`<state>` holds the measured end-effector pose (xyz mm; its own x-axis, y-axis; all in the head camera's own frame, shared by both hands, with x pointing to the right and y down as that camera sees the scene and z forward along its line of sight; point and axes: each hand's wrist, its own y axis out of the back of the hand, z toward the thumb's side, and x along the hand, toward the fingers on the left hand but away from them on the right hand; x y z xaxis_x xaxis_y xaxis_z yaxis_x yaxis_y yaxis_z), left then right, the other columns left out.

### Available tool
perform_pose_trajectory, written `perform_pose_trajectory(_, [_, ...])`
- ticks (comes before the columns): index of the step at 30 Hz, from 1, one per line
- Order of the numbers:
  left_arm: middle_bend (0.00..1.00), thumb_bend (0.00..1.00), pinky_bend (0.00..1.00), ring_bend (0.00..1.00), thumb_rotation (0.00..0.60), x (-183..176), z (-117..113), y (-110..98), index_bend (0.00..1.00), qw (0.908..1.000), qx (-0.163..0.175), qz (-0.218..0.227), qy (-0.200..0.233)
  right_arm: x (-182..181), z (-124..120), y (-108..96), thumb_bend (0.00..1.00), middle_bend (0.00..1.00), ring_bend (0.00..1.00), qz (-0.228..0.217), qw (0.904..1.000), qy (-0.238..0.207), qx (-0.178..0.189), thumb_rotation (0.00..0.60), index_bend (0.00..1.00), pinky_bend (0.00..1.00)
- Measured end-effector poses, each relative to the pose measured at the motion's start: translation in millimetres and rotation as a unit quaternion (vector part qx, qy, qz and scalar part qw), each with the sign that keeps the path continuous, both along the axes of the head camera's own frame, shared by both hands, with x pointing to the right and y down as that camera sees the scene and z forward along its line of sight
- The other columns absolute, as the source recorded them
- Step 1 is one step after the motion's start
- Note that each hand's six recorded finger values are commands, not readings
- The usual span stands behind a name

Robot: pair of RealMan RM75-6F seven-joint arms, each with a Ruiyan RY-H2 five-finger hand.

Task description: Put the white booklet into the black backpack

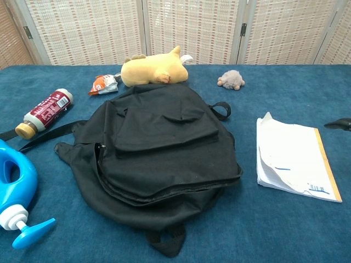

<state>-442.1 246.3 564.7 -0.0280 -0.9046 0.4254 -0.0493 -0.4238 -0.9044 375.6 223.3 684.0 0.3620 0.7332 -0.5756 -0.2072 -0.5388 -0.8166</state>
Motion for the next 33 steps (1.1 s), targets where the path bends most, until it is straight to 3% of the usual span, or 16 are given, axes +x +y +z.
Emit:
perform_pose_trajectory(12, [0.06,0.23,0.0,0.03,0.6,2,0,1,0.13,1.0,-0.003,0.001,0.0,-17,32,-2,0.39,0.13,0.12,-0.044,0.9989,0.002,-0.012,0.6,0.1,0.02])
perform_pose_trajectory(20, [0.06,0.22,0.0,0.03,0.6,4,0,1,0.13,1.0,-0.004,0.002,0.002,-14,42,-8,0.39,0.13,0.11,-0.047,0.9988,0.007,-0.014,0.6,0.1,0.02])
perform_pose_trajectory(33, [0.06,0.23,0.0,0.03,0.6,0,1,3,0.13,1.0,-0.005,-0.003,0.0,-53,44,-2,0.39,0.13,0.11,-0.086,0.9957,-0.032,-0.012,0.6,0.1,0.02])
